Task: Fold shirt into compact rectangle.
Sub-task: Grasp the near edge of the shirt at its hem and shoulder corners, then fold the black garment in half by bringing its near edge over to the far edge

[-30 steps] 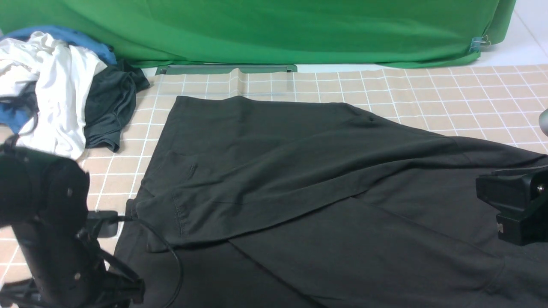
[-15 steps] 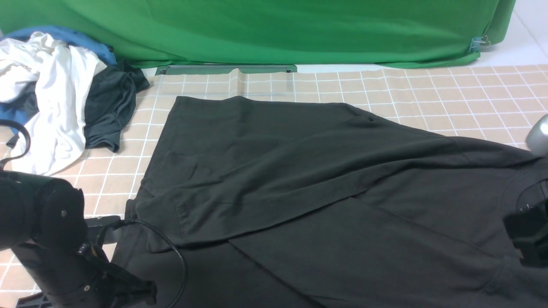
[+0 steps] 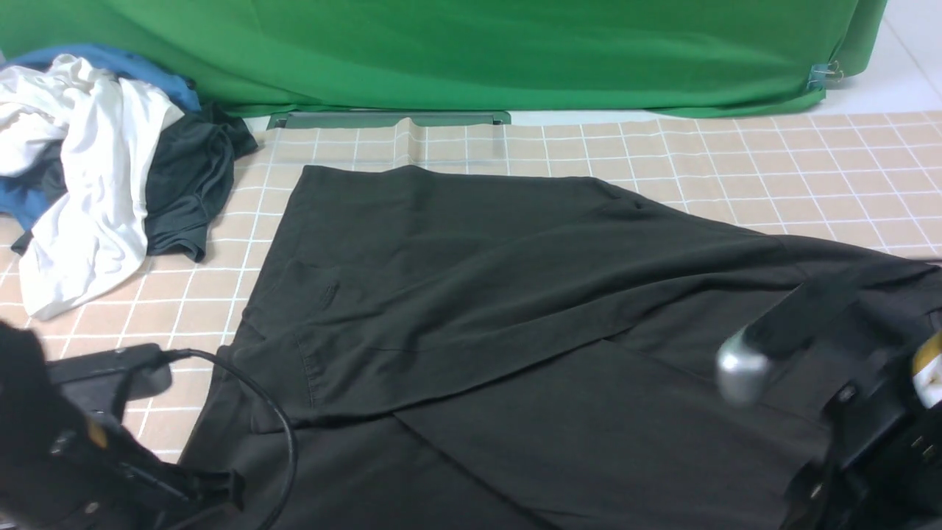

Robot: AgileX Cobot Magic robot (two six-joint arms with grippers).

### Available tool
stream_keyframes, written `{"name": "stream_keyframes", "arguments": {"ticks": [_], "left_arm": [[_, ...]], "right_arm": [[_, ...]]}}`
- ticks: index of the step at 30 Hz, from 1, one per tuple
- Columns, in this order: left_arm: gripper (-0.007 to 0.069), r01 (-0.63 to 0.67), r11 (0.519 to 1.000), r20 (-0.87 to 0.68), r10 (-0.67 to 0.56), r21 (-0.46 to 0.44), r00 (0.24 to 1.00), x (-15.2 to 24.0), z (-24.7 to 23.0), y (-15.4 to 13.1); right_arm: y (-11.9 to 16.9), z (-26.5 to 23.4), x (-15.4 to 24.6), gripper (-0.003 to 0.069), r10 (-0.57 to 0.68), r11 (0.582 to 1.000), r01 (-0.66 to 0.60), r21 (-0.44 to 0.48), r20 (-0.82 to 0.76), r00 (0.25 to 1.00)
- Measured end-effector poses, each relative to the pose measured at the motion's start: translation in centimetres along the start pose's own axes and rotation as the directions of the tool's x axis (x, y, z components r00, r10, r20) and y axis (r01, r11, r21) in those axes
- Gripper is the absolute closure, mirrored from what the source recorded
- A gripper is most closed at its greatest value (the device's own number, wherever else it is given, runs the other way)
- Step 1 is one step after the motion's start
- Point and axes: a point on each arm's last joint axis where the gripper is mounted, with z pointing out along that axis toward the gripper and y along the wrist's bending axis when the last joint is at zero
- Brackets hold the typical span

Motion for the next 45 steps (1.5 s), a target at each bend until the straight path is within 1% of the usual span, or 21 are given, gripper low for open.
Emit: {"name": "stream_keyframes", "arguments": {"ticks": [2, 3, 5, 11, 18, 19, 21, 22, 24, 25, 26, 27, 31, 32, 33, 34, 38, 40, 43, 44, 45], "left_arm": [[0.0588, 0.007, 1.000, 0.022, -0.008, 0.019, 1.000, 0.6, -0.8, 0.0], [0.0588, 0.009, 1.000, 0.032, -0.010, 0.027, 0.999, 0.8, -1.2, 0.0], [0.0588, 0.007, 0.999, 0.046, -0.009, 0.035, 0.999, 1.2, -1.6, 0.1], [0.0588, 0.004, 0.999, 0.072, -0.007, 0.045, 0.997, 1.5, -2.1, 0.1], [0.0588, 0.003, 0.999, 0.085, -0.007, 0.048, 0.996, 1.3, -2.1, 0.1], [0.0588, 0.003, 0.999, 0.086, -0.007, 0.048, 0.996, 1.3, -2.1, 0.1], [0.0588, 0.003, 0.999, 0.090, -0.008, 0.050, 0.996, 1.3, -2.1, 0.1], [0.0588, 0.003, 0.999, 0.095, -0.008, 0.051, 0.995, 1.3, -2.1, 0.1], [0.0588, 0.006, 0.998, 0.106, -0.012, 0.058, 0.994, 1.2, -2.2, 0.0], [0.0588, 0.008, 0.998, 0.108, -0.015, 0.061, 0.994, 1.2, -2.2, 0.0], [0.0588, 0.014, 0.998, 0.108, -0.021, 0.064, 0.994, 1.2, -2.2, 0.0], [0.0588, 0.023, 0.998, 0.108, -0.030, 0.066, 0.994, 1.2, -2.2, 0.0], [0.0588, 0.047, 0.995, 0.155, -0.061, 0.090, 0.986, 0.4, -3.2, -0.4], [0.0588, 0.053, 0.994, 0.180, -0.070, 0.101, 0.981, 0.0, -3.7, -0.6], [0.0588, 0.070, 0.990, 0.239, -0.098, 0.123, 0.966, -1.0, -4.9, -1.0], [0.0588, 0.077, 0.988, 0.265, -0.110, 0.131, 0.958, -1.7, -5.5, -1.2], [0.0588, 0.084, 0.987, 0.322, -0.124, 0.134, 0.939, -4.9, -7.2, -2.3], [0.0588, 0.089, 0.986, 0.334, -0.133, 0.143, 0.933, -6.5, -7.5, -2.9], [0.0588, 0.081, 0.984, 0.370, -0.134, 0.156, 0.919, -10.3, -8.1, -4.3], [0.0588, 0.081, 0.984, 0.373, -0.135, 0.157, 0.918, -10.5, -8.1, -4.4], [0.0588, 0.076, 0.983, 0.392, -0.136, 0.167, 0.910, -12.7, -8.4, -5.3]], "right_arm": [[0.3, 1.9, 0.2, 0.0113, -0.054, 0.999, 0.054, 0.000, -0.005, 0.999], [0.4, 2.8, 0.5, 0.0091, -0.076, 0.997, 0.076, 0.001, -0.003, 0.997], [0.4, 4.3, 0.8, 0.0069, -0.108, 0.994, 0.108, 0.009, 0.023, 0.994], [0.0, 7.1, 0.7, 0.0064, -0.139, 0.990, 0.137, 0.038, 0.052, 0.989], [-0.5, 10.2, -0.2, 0.0074, -0.171, 0.984, 0.171, 0.046, 0.001, 0.985], [-0.5, 10.3, -0.3, 0.0088, -0.176, 0.983, 0.176, 0.048, -0.001, 0.984], [-0.6, 10.4, -0.4, 0.0176, -0.190, 0.980, 0.189, 0.056, -0.001, 0.982], [-0.6, 10.5, -0.4, 0.0239, -0.198, 0.978, 0.198, 0.062, 0.002, 0.980], [-0.7, 10.4, -0.6, 0.0447, -0.208, 0.976, 0.206, 0.072, 0.016, 0.978], [-0.7, 10.3, -0.6, 0.0520, -0.209, 0.976, 0.206, 0.074, 0.023, 0.978], [-0.6, 10.2, -0.6, 0.0563, -0.207, 0.976, 0.205, 0.073, 0.028, 0.978], [-0.6, 10.0, -0.5, 0.0584, -0.206, 0.977, 0.203, 0.070, 0.024, 0.978], [-0.5, 8.4, 0.0, 0.0595, -0.213, 0.974, 0.210, 0.080, 0.035, 0.976], [-0.5, 7.6, 0.0, 0.0595, -0.213, 0.974, 0.208, 0.093, 0.044, 0.976], [-0.7, 6.3, 0.0, 0.0595, -0.217, 0.970, 0.208, 0.127, 0.056, 0.975], [-0.7, 5.4, -0.1, 0.0595, -0.217, 0.967, 0.205, 0.150, 0.068, 0.974], [-1.3, 2.3, -1.2, 0.0595, -0.219, 0.960, 0.191, 0.207, 0.121, 0.968], [-1.9, 1.3, -1.9, 0.0596, -0.209, 0.959, 0.175, 0.223, 0.142, 0.967], [-3.8, 0.0, -3.2, 0.0596, -0.176, 0.959, 0.129, 0.251, 0.173, 0.969], [-4.3, -0.3, -3.5, 0.0596, -0.165, 0.959, 0.115, 0.257, 0.181, 0.969], [-5.6, -0.7, -4.4, 0.0596, -0.137, 0.959, 0.083, 0.269, 0.188, 0.972]]}}
